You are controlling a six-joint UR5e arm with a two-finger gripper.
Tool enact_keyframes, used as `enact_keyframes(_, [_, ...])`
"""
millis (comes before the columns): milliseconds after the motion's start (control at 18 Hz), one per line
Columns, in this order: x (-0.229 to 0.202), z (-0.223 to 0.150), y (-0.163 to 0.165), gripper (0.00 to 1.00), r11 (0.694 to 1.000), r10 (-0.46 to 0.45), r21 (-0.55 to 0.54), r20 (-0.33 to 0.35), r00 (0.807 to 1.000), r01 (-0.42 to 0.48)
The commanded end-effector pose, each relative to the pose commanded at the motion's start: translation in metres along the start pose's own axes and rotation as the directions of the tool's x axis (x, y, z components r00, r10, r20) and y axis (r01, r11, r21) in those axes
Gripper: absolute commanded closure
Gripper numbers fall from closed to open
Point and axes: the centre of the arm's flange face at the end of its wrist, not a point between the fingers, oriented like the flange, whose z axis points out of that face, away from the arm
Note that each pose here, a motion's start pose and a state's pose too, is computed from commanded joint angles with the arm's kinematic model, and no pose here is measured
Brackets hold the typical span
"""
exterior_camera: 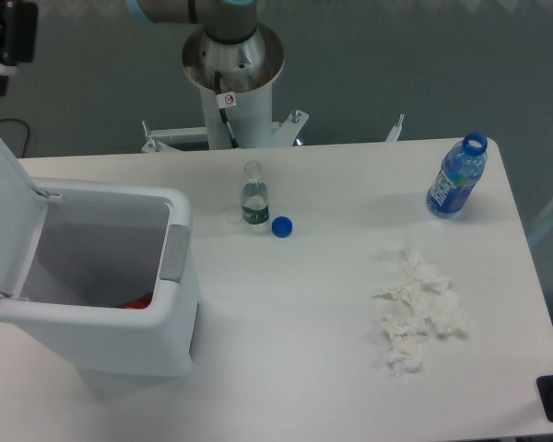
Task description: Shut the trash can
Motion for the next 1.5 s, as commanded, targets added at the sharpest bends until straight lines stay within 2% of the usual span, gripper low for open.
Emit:
enact_keyframes(222, [0.007,0.031,-0.010,0.00,0.999,0.039,0.000,-0.031,0.999,-0.039])
enact_keyframes(722, [0.008,0.057,-0.019,0.00,0.999,0.053,-0.008,-0.049,0.997,-0.054])
enact_keyframes(944, [-0.002,0.067,-0.034,0.00,0.999,0.052,-0.004,-0.040,0.998,-0.052])
enact_keyframes(1500, [-0.010,0.081,-0.028,0.00,0.998,0.051,-0.041,-0.012,0.999,-0.052])
